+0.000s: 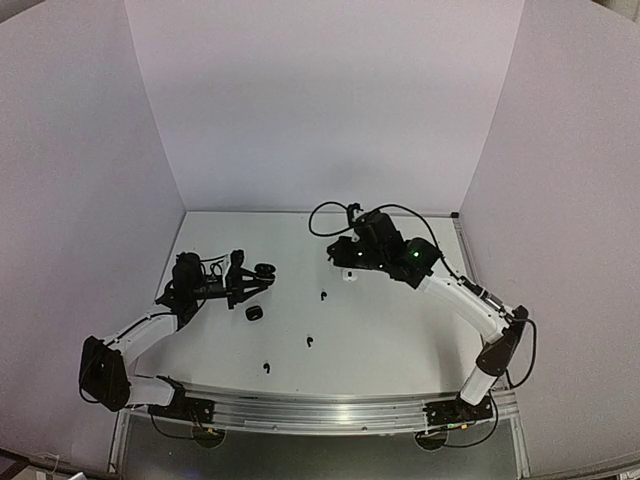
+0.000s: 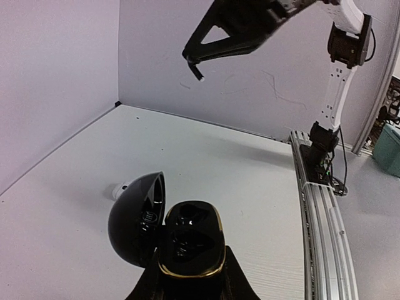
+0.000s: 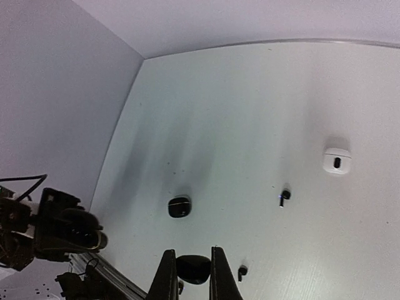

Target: Insert the wireless bluetooth earbuds into the charging case

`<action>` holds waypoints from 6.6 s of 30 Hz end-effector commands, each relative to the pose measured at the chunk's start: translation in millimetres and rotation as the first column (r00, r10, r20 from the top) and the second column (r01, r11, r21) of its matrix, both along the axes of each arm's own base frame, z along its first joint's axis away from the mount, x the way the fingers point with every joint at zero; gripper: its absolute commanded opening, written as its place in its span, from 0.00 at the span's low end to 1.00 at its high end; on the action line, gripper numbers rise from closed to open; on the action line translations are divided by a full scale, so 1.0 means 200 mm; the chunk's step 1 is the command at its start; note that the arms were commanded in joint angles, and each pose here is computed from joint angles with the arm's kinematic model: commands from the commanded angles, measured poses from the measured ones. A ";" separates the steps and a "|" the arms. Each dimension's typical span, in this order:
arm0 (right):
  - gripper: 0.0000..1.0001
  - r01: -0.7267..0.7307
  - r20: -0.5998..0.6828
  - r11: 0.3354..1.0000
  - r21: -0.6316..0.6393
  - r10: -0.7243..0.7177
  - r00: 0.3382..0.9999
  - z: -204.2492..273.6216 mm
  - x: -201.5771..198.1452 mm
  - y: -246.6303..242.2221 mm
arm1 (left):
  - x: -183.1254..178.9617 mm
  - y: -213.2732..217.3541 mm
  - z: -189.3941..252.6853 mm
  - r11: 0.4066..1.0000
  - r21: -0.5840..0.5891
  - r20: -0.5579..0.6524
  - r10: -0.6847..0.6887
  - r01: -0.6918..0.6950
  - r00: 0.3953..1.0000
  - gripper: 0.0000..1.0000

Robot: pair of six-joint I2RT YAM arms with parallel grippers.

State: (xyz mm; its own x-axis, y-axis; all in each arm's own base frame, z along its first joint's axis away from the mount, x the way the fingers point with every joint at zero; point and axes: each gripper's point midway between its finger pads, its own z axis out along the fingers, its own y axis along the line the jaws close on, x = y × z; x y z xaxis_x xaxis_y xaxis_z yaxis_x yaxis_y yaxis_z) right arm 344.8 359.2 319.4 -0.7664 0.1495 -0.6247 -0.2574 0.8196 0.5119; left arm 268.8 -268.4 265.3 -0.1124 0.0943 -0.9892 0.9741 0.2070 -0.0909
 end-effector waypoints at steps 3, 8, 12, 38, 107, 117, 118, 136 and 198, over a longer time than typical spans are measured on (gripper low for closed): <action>0.00 -0.130 0.295 0.987 0.096 0.097 0.951 0.25 -0.10 0.42 | 0.06 0.05 0.19 0.983 -0.142 0.120 0.130 -0.113 0.984 0.00; 0.00 -0.241 0.431 0.967 0.086 0.182 0.884 0.33 -0.22 0.64 | 0.08 0.07 0.20 0.971 -0.184 0.183 0.186 -0.152 0.965 0.00; 0.00 -0.255 0.470 0.966 0.052 0.201 0.859 0.33 -0.25 0.73 | 0.09 0.08 0.20 0.966 -0.189 0.256 0.221 -0.175 0.941 0.00; 0.00 -0.200 0.545 0.979 -0.047 0.193 0.816 0.21 -0.15 0.85 | 0.07 0.10 0.21 0.962 -0.187 0.319 0.249 -0.197 0.915 0.00; 0.27 -0.272 0.560 0.924 -0.270 0.381 0.736 -0.08 -0.24 1.01 | 0.13 0.12 0.22 0.943 -0.200 0.254 0.311 -0.265 0.916 0.00; 0.51 -0.256 0.614 0.953 -0.162 0.300 0.729 0.23 -0.24 0.91 | 0.17 0.14 0.18 0.931 -0.177 0.182 0.349 -0.318 0.919 0.00; 0.54 -0.260 0.626 0.955 -0.143 0.291 0.723 0.29 -0.24 0.89 | 0.18 0.15 0.17 0.927 -0.169 0.170 0.361 -0.334 0.917 0.00; 0.50 0.241 0.029 0.951 -0.193 -0.240 0.970 -0.38 0.27 0.16 | 0.23 0.20 0.13 0.888 -0.167 0.028 0.438 -0.427 0.899 0.00; 0.05 -0.012 -0.310 0.837 -0.547 -0.189 0.932 -1.56 0.32 0.11 | 0.21 0.18 0.13 0.906 -0.143 0.032 0.407 -0.399 0.913 0.00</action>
State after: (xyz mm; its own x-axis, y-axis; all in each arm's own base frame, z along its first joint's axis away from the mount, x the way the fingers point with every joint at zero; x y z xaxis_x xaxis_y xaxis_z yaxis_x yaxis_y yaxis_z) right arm 421.2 393.3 10.9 -0.9185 -0.0388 -0.3935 -0.0637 0.9967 0.0505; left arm 313.3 -230.5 263.9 -0.1257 -0.0612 -0.9902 0.7951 0.5907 -0.1374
